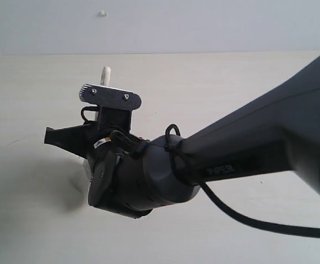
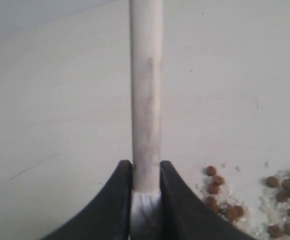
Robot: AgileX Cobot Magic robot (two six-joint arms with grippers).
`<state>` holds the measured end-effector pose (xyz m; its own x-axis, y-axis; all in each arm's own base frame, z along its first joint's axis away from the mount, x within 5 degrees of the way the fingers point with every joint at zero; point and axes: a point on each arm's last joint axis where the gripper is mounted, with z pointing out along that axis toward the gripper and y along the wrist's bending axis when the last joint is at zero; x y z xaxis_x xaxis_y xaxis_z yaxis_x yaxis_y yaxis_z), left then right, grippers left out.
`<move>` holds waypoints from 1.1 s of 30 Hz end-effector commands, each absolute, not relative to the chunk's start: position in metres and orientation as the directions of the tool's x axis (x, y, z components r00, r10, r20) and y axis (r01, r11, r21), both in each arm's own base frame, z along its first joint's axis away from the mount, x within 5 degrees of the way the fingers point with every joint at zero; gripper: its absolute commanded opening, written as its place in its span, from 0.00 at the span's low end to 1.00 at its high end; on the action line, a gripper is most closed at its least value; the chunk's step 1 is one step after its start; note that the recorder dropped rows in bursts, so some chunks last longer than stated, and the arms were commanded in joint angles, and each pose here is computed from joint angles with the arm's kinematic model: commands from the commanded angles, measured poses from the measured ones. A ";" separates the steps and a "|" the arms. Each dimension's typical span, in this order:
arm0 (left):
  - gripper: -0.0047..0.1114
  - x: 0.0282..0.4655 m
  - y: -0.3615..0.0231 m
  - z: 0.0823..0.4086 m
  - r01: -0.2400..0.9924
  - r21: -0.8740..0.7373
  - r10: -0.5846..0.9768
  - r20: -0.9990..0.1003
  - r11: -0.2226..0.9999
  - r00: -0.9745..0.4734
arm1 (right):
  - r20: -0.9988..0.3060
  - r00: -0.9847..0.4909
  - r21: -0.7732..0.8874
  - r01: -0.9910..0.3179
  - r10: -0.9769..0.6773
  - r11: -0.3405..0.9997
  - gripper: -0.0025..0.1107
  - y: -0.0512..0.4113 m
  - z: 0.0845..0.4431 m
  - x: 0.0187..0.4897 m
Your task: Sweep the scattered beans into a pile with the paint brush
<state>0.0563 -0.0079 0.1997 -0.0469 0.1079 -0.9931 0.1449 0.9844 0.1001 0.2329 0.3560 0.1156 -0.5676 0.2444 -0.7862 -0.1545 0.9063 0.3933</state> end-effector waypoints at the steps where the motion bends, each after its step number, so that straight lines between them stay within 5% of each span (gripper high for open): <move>1: 0.04 0.056 -0.008 0.200 0.144 0.093 0.100 -0.994 0.985 -0.039 | -0.840 -0.512 0.287 -0.139 0.180 0.948 0.02 0.347 0.127 0.239; 8: 0.04 0.056 -0.008 0.200 0.144 0.093 0.100 -0.994 0.985 -0.039 | -0.875 -0.470 0.191 -0.112 0.118 0.975 0.02 0.337 0.133 0.245; 19: 0.04 0.056 -0.008 0.200 0.144 0.093 0.100 -0.994 0.985 -0.039 | -0.874 -0.438 0.356 -0.284 0.210 0.890 0.02 0.349 0.186 0.239; 33: 0.04 0.056 -0.008 0.200 0.144 0.093 0.100 -0.994 0.985 -0.039 | -0.851 -0.461 0.410 -0.286 0.251 0.866 0.02 0.377 0.139 0.262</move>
<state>0.0563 -0.0079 0.1997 -0.0469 0.1079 -0.9931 0.1449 0.9844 0.1001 0.2542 0.3731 0.1389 -0.4769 0.2416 -0.8451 -0.2793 0.8700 0.4063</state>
